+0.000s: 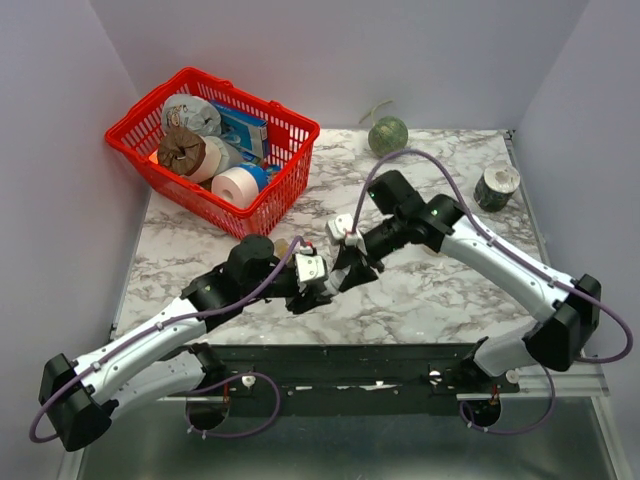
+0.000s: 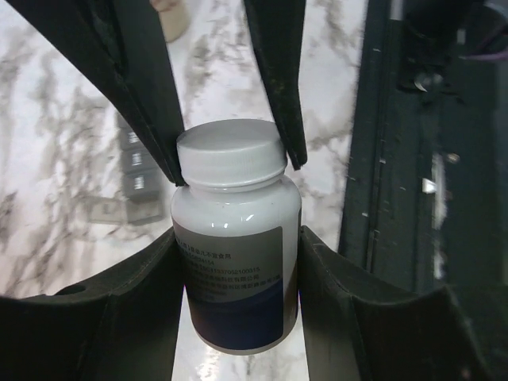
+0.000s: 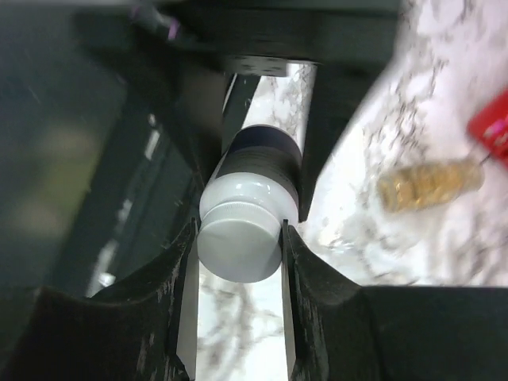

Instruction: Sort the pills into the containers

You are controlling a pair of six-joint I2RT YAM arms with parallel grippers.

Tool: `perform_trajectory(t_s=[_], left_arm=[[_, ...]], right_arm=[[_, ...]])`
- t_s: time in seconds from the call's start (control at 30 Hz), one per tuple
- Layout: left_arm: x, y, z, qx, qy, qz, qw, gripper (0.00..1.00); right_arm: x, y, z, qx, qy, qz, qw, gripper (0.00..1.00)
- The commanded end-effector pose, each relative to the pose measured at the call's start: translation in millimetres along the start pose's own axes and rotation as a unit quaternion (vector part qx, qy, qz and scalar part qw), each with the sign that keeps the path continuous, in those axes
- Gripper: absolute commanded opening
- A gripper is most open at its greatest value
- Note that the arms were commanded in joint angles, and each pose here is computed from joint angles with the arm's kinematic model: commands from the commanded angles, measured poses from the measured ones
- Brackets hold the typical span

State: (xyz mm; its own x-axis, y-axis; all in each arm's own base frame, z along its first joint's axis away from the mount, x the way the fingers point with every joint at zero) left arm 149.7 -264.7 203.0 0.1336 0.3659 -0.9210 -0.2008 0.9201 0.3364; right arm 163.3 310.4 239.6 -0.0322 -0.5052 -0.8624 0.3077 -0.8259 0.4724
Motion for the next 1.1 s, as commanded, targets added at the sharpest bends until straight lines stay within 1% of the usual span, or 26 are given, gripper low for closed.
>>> perform_trajectory(t_s=[0.0,0.07,0.1,0.13,0.17,0.2,0.23,0.27,0.3,0.33,0.37,0.4,0.47,0.5,0.53,0.57,0.6,0.63,0.7,0.77,0.8,0.9,1.0,1.03,1.07], left_arm=[[-18.6,5.9,-34.1,0.106,-0.018,-0.039,0.993,0.00],[-17.2,4.8,-33.8,0.105,-0.012,-0.037,0.994,0.00],[-15.9,4.6,-33.1,0.100,-0.007,-0.036,0.994,0.00],[-13.5,3.8,-28.2,0.084,-0.008,-0.032,0.996,0.00],[-13.1,4.4,-26.1,0.075,-0.007,-0.031,0.997,0.00],[-13.0,4.7,-23.5,0.066,-0.007,-0.030,0.997,0.00],[-11.5,5.3,-18.5,0.049,-0.007,-0.025,0.998,0.00],[-12.4,6.7,-16.2,0.040,-0.007,-0.026,0.999,0.00],[-12.9,7.5,-13.3,0.030,-0.007,-0.026,0.999,0.00],[-12.1,7.3,-11.9,0.022,-0.003,-0.028,0.999,0.00],[-12.8,9.0,-7.8,0.007,-0.004,-0.029,1.000,0.00],[-12.9,9.3,-6.6,0.002,-0.002,-0.031,1.000,0.00],[-11.8,8.5,-2.1,-0.016,0.008,-0.032,0.999,0.00],[-12.2,8.2,-0.3,-0.022,0.012,-0.034,0.999,0.00],[-10.9,7.6,2.0,-0.030,0.016,-0.033,0.999,0.00],[-11.8,6.5,4.3,-0.035,0.019,-0.035,0.999,0.00],[-10.2,5.7,7.4,-0.046,0.027,-0.031,0.998,0.00],[-13.0,5.4,9.7,-0.052,0.028,-0.035,0.998,0.00],[-12.3,3.9,14.5,-0.067,0.035,-0.030,0.997,0.00],[-12.9,2.5,17.7,-0.075,0.038,-0.030,0.996,0.00],[-12.5,1.4,17.9,-0.076,0.040,-0.029,0.996,0.00],[-13.4,-0.8,21.1,-0.085,0.044,-0.028,0.995,0.00],[-15.0,-1.9,22.9,-0.089,0.043,-0.029,0.995,0.00],[-16.0,-1.9,23.3,-0.090,0.043,-0.030,0.995,0.00],[-15.3,-2.3,23.3,-0.090,0.042,-0.029,0.995,0.00]], right_arm=[[6.2,-14.1,27.1,-0.039,0.227,0.046,0.972,0.17],[1.4,-17.1,21.3,-0.031,0.211,0.044,0.976,0.19],[0.4,-17.0,20.3,-0.027,0.210,0.041,0.976,0.21],[-0.9,-17.6,21.6,-0.028,0.200,0.037,0.979,0.37],[-2.5,-17.1,23.4,-0.024,0.166,0.033,0.985,0.46],[-6.7,-15.5,25.2,-0.022,0.153,0.029,0.988,0.56],[-7.8,-13.5,27.0,-0.020,0.139,0.029,0.990,0.73],[-9.1,-9.5,29.0,-0.013,0.104,0.026,0.994,0.80],[-10.9,-5.8,28.2,-0.006,0.088,0.021,0.996,0.85],[-16.9,0.6,29.5,0.001,0.072,0.006,0.997,0.94],[-23.5,9.5,20.3,0.021,0.051,-0.014,0.998,0.98],[-27.7,13.3,21.7,0.023,-0.001,-0.030,0.999,1.00],[-32.0,22.7,17.3,0.033,-0.033,-0.051,0.998,1.00],[-35.4,24.6,17.7,0.037,-0.074,-0.062,0.995,1.00],[-28.1,21.8,13.4,0.048,-0.111,-0.064,0.991,1.00],[-37.8,24.6,5.1,0.075,-0.120,-0.086,0.986,1.00],[-32.2,25.2,-3.9,0.113,-0.182,-0.085,0.973,1.00],[-29.0,24.4,-8.4,0.126,-0.205,-0.085,0.967,1.00],[-23.5,20.7,-11.1,0.128,-0.246,-0.079,0.958,0.99],[-22.0,16.8,-7.6,0.113,-0.256,-0.078,0.957,0.99],[-18.2,12.8,-5.5,0.102,-0.273,-0.076,0.954,0.99],[-15.4,9.6,-9.1,0.102,-0.283,-0.074,0.951,0.98],[-12.0,4.3,-12.7,0.094,-0.290,-0.069,0.950,0.87],[-11.7,1.5,-13.3,0.088,-0.293,-0.066,0.950,0.77],[-12.2,-0.3,-12.8,0.084,-0.293,-0.065,0.950,0.74]])
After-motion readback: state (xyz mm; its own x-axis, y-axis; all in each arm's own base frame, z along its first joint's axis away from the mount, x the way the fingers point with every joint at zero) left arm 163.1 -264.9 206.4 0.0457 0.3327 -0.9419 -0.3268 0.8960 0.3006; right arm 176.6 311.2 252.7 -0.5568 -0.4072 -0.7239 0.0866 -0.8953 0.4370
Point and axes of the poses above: each gripper's point midway between its finger pads, its own y axis back along the fingers, its own z axis along the line the jaws close on, x = y × z, the point moved 1 cm from there along y, back along the fingers, and after that the axes turned 8 degrees about -y, right-handed, at the moved point
